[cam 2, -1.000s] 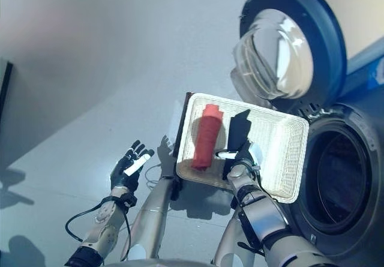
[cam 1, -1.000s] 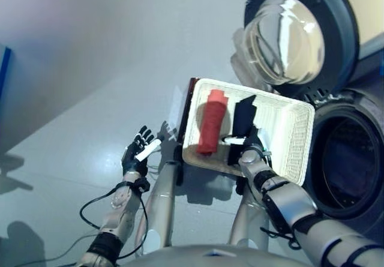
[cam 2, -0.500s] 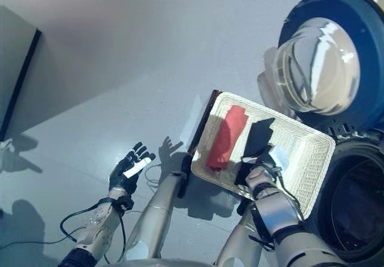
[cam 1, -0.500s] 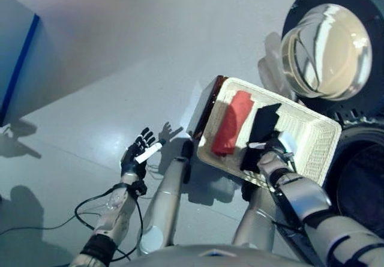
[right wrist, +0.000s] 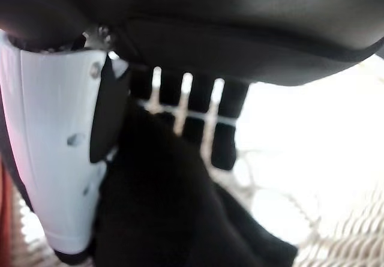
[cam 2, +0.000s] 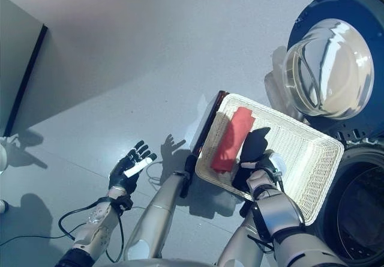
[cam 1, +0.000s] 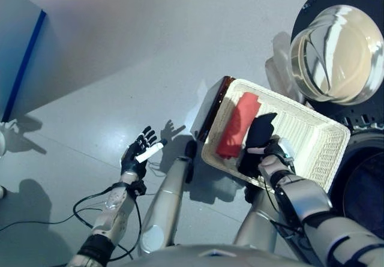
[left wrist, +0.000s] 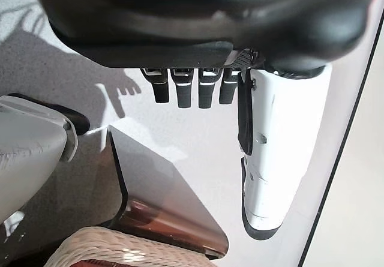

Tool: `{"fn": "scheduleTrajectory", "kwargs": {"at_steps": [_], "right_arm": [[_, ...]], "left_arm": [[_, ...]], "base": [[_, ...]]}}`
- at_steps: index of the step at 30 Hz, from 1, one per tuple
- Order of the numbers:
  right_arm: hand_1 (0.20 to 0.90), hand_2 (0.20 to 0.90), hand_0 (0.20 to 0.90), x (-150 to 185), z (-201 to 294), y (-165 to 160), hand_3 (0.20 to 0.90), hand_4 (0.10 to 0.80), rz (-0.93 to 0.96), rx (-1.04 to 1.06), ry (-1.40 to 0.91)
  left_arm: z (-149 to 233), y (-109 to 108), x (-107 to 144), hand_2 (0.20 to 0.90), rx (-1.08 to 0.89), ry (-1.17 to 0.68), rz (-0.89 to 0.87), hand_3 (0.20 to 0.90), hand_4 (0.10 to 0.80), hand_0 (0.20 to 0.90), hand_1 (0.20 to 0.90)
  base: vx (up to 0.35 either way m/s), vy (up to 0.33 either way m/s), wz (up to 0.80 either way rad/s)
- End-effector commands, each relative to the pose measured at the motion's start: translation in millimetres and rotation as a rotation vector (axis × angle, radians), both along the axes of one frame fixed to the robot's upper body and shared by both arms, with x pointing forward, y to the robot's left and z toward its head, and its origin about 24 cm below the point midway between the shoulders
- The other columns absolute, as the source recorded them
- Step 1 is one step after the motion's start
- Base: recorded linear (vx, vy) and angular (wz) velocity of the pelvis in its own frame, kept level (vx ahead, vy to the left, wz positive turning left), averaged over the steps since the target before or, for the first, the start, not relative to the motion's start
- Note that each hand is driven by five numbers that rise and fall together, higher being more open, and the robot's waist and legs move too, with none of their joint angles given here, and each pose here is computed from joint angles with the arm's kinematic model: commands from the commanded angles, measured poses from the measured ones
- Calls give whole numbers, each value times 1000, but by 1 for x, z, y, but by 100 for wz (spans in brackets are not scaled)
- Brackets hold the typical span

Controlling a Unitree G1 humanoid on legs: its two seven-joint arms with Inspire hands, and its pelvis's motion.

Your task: Pick up the clothes and place them into the washing machine

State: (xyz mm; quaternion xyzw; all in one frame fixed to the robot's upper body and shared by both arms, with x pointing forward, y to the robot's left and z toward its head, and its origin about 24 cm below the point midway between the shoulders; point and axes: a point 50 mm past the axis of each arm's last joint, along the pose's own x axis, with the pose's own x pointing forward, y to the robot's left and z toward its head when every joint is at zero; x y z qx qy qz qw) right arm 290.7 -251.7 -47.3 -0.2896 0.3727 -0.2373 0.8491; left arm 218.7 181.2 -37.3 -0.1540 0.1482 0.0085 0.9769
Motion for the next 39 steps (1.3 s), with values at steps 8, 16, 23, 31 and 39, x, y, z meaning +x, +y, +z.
{"fn": "scheduleTrajectory", "kwargs": {"at_steps": [8,16,23,31,39], "right_arm": [[200,200,200,-7,17,-43,200,300,-675,429,-528],[200,200,200,-7,35,-57,200,300,-909,653,-938],[200,200,200,-28,35,-79,200,300,-1274,857,-1291],[200,200,200,-46,65,-127,200,300,-1521,857,-1621],[200,200,200,-59,136,-188,200,300,-1420,705,-1775]], "left_arm": [[24,17,3,900,46,-128,72,900,800,900,900],[17,18,-1,900,-8,-97,124,900,800,900,900],[5,11,-8,900,-80,-45,127,900,800,900,900],[-5,2,-14,900,-134,7,95,900,800,900,900],[-6,3,-20,900,-112,9,55,900,800,900,900]], "base": [[0,23,-18],[-11,-1,-25],[1,3,-15],[-11,1,-12],[-24,1,-6]]}}
